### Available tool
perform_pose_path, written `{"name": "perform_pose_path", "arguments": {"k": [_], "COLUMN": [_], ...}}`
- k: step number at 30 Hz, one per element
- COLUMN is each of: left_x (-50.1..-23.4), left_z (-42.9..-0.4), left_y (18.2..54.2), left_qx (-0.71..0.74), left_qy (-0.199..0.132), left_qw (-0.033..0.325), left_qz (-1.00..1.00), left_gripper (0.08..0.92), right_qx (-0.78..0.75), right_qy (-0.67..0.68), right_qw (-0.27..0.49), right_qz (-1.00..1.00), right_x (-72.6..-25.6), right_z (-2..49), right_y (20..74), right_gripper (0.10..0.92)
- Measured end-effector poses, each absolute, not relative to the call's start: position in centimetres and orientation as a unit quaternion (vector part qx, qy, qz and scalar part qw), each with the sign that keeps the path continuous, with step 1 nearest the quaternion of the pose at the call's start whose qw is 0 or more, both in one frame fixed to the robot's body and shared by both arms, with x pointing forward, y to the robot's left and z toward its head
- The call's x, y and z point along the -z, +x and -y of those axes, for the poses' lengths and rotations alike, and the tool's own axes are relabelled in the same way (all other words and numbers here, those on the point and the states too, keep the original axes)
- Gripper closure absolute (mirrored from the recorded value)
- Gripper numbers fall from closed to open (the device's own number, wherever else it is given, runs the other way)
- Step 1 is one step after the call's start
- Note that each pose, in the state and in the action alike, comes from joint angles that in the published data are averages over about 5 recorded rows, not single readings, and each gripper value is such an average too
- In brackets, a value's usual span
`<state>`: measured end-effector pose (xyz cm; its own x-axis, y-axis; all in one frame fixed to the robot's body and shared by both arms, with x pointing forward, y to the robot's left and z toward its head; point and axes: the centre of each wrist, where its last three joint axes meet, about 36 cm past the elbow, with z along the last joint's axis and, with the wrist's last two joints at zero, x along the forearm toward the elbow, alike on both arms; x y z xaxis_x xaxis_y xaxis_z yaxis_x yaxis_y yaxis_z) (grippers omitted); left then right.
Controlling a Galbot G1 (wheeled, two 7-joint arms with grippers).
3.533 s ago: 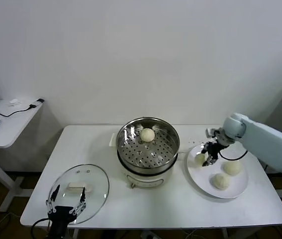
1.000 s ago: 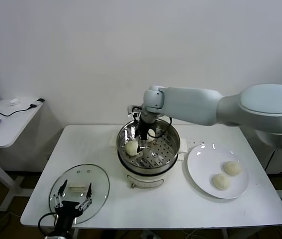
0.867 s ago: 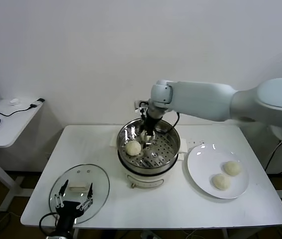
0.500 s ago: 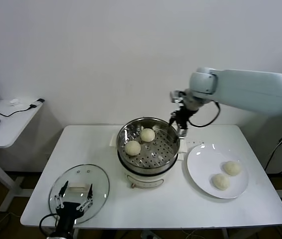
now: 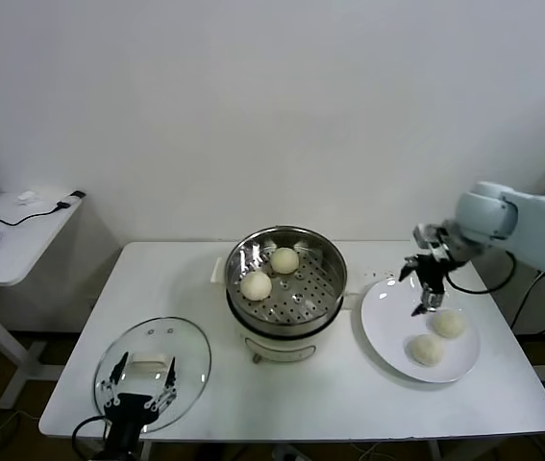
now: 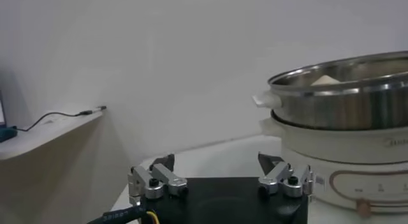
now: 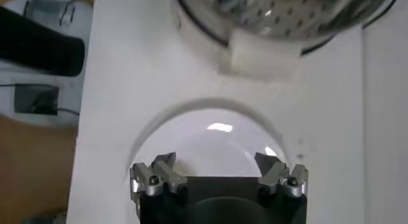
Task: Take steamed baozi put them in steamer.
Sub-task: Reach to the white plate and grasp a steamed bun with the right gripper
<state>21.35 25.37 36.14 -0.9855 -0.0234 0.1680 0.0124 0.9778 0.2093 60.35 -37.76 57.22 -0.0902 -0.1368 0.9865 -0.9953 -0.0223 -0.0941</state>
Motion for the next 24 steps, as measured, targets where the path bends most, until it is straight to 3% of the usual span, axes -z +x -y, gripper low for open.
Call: {"name": "perform_pose_path", "arguments": {"k": [13, 24], "left_x": [-35.6, -34.9], "left_z": [-25.3, -25.5], "left_y": [21.3, 21.0], "left_qx": [0.114, 0.116], "left_qy": [0.008, 0.010], "left_qw": [0.093, 0.100], "left_qz": [0.989, 0.988], "left_gripper": [0.177, 0.177], "right_qx": [-0.490, -0.486], "right_qy": [0.505, 0.503], "right_qw": [0.467, 0.479], "right_qz": [0.535, 0.530], "right_x": [-49.2, -45.8], "right_z": [40.8, 41.1], "right_y": [58.6, 58.8], "right_gripper": [0.200, 0.200]}}
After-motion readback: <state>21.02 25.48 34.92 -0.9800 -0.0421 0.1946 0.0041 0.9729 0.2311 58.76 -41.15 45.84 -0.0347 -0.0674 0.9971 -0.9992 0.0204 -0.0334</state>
